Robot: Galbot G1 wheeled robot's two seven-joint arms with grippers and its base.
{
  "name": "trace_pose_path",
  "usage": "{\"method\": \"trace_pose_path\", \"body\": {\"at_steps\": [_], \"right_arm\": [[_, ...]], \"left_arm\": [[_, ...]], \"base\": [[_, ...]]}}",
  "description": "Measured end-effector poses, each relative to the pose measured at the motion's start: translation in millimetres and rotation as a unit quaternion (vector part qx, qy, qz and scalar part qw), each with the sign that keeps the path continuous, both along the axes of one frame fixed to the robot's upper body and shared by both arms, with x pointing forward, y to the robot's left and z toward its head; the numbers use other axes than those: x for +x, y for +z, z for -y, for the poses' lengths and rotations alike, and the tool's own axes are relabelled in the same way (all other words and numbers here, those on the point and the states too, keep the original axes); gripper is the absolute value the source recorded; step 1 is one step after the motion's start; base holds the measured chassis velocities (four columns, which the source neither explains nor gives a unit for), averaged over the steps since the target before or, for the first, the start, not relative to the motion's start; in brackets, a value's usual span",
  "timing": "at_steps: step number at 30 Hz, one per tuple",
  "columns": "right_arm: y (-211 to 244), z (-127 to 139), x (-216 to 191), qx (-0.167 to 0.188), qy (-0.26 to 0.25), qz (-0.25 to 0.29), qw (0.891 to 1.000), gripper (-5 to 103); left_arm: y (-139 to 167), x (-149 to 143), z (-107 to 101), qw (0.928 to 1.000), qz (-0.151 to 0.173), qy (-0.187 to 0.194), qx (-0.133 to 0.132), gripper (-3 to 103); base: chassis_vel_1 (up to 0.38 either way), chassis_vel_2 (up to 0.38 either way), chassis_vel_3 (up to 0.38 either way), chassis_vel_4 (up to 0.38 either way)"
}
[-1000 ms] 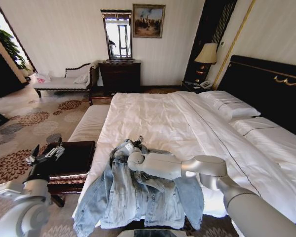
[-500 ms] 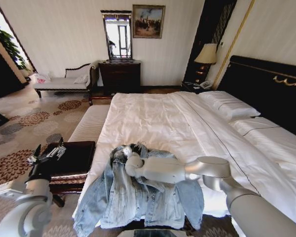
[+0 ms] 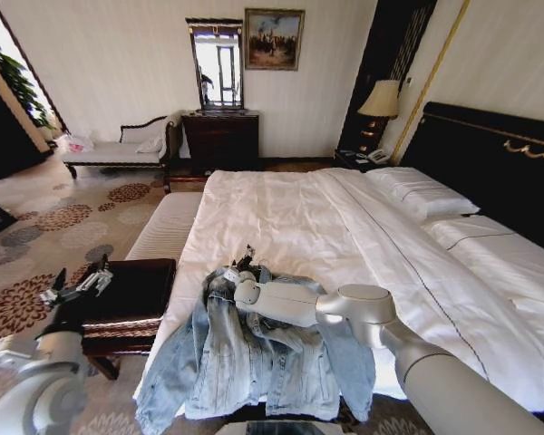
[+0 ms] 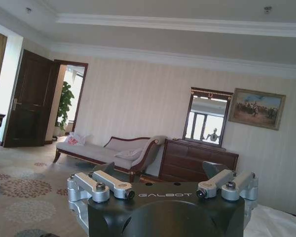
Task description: Pick up the clothes from the bed and hang them on the clothes hanger.
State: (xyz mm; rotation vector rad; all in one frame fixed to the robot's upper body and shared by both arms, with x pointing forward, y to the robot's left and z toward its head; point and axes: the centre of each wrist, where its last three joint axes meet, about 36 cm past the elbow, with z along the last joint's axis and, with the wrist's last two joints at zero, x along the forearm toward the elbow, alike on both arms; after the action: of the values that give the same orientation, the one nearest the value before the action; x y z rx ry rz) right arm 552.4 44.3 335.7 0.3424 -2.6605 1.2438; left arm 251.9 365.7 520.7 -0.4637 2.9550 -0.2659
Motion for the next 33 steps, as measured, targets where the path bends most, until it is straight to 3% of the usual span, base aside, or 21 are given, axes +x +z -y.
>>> {"method": "trace_pose_path", "body": {"at_steps": [12,19,24,28,33], "right_arm": [[-16,33,0,-0.045,-0.035,-0.004,0.998,100],[-38,41,-23,-0.069,-0.012,-0.031,0.997,100],[-51,51,-29,-0.079,0.035,-0.046,0.995,99],[-52,55,-24,-0.065,0.072,-0.060,0.993,99],[-47,56,-6,-0.014,0.118,-0.085,0.989,100]], "left_arm": [[0,1,-2,1.0000,0.002,-0.001,-0.001,100],[-3,4,-3,1.0000,0.000,0.001,-0.004,100],[-4,5,-5,1.0000,0.001,0.004,-0.005,100],[-5,5,-6,0.9999,0.002,0.006,-0.007,100],[-7,5,-5,0.9999,0.002,0.009,-0.011,100]], "base": [[0.000,0.000,0.000,0.000],[0.000,0.000,0.000,0.000],[0.000,0.000,0.000,0.000],[0.000,0.000,0.000,0.000],[0.000,0.000,0.000,0.000]]}}
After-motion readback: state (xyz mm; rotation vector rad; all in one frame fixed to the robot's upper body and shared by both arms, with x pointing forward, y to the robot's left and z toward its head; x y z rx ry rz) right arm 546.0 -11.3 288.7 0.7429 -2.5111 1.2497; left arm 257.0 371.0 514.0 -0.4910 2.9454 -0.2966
